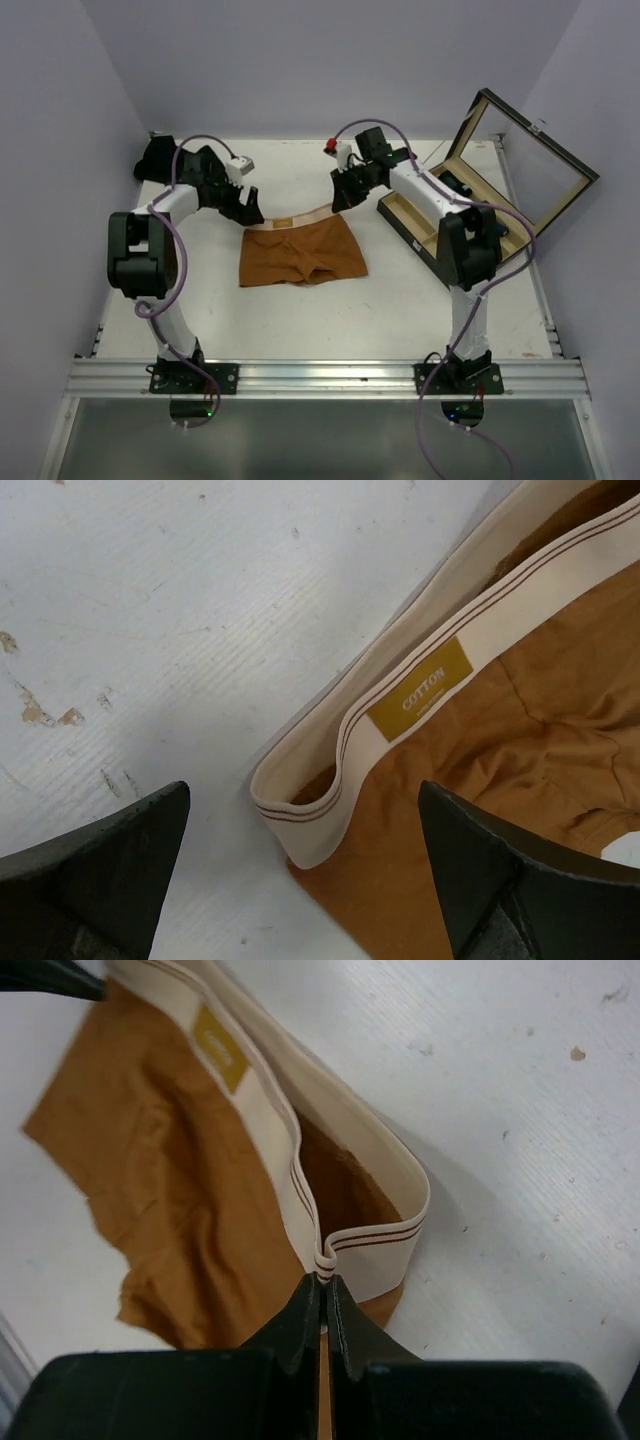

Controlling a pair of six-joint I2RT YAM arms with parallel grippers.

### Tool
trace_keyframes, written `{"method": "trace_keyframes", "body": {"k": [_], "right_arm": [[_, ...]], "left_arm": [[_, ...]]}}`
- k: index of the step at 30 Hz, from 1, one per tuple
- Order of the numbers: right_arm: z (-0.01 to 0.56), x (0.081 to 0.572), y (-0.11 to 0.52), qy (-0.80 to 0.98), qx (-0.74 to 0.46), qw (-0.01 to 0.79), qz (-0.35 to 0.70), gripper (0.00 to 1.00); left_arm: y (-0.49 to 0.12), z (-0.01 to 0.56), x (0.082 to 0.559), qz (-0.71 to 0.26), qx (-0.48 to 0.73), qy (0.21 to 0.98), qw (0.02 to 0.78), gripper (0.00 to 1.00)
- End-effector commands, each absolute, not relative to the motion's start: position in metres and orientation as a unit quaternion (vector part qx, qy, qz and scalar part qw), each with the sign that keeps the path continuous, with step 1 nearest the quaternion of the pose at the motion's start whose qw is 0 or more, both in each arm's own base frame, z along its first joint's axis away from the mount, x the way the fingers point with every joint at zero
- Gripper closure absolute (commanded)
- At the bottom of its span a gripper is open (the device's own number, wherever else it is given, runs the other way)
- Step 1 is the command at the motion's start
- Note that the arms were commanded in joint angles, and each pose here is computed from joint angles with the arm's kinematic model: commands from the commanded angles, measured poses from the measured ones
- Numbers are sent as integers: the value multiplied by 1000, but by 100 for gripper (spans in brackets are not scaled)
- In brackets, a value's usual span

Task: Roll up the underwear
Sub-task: Flatten the underwear

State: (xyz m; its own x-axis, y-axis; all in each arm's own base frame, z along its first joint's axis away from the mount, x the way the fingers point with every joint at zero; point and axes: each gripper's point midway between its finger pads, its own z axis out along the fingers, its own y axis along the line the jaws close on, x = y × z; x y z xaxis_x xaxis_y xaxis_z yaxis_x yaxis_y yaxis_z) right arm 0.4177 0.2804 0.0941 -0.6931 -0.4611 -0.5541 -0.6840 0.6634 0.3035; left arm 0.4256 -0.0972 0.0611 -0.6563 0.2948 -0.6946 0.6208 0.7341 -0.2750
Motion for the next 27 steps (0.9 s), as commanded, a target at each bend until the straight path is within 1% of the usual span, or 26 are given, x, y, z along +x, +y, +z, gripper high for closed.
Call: {"method": "trace_keyframes", "body": {"k": [1, 2, 4, 5, 6, 9, 10, 12, 13, 15, 18, 19, 21, 25, 27], "right_arm": [[184, 400, 285, 801, -369, 291, 372, 100], [193, 396, 277, 794, -370, 298, 379, 100], [187, 382, 268, 796, -380, 273, 383, 100], [179, 377, 262, 802, -380, 258, 383, 100], [166, 364, 255, 814, -375, 221, 385, 100], [128, 350, 237, 838, -365, 171, 367, 100], [120, 348, 231, 844, -361, 163, 361, 100], [99, 349, 219, 861, -347, 152, 340, 100], [87, 350, 215, 871, -333, 138, 333, 100], [76, 358, 200, 887, -302, 127, 326, 100], [63, 365, 178, 903, -261, 112, 323, 100], [64, 366, 173, 903, -257, 113, 324, 100], [66, 361, 172, 899, -262, 111, 333, 100], [70, 355, 173, 893, -272, 111, 340, 100], [70, 351, 172, 890, -282, 107, 343, 100]], "left_arm": [[-97, 84, 436, -300, 246, 855, 345, 0], [-93, 84, 436, -302, 239, 857, 343, 0], [-91, 84, 438, -301, 241, 857, 343, 0], [-91, 85, 438, -302, 241, 857, 340, 1], [-91, 85, 439, -303, 241, 856, 341, 2], [-92, 87, 446, -300, 233, 856, 351, 7], [-92, 88, 448, -300, 231, 855, 354, 12], [-97, 86, 452, -304, 233, 852, 356, 16], [-100, 84, 452, -311, 230, 853, 352, 24], [-108, 80, 455, -323, 229, 852, 343, 29], [-114, 77, 460, -330, 225, 851, 340, 30], [-128, 76, 458, -337, 235, 848, 335, 31], [-141, 78, 460, -348, 244, 841, 334, 31], [-163, 62, 450, -359, 263, 842, 305, 28], [-174, 54, 444, -362, 269, 843, 292, 28]]}}
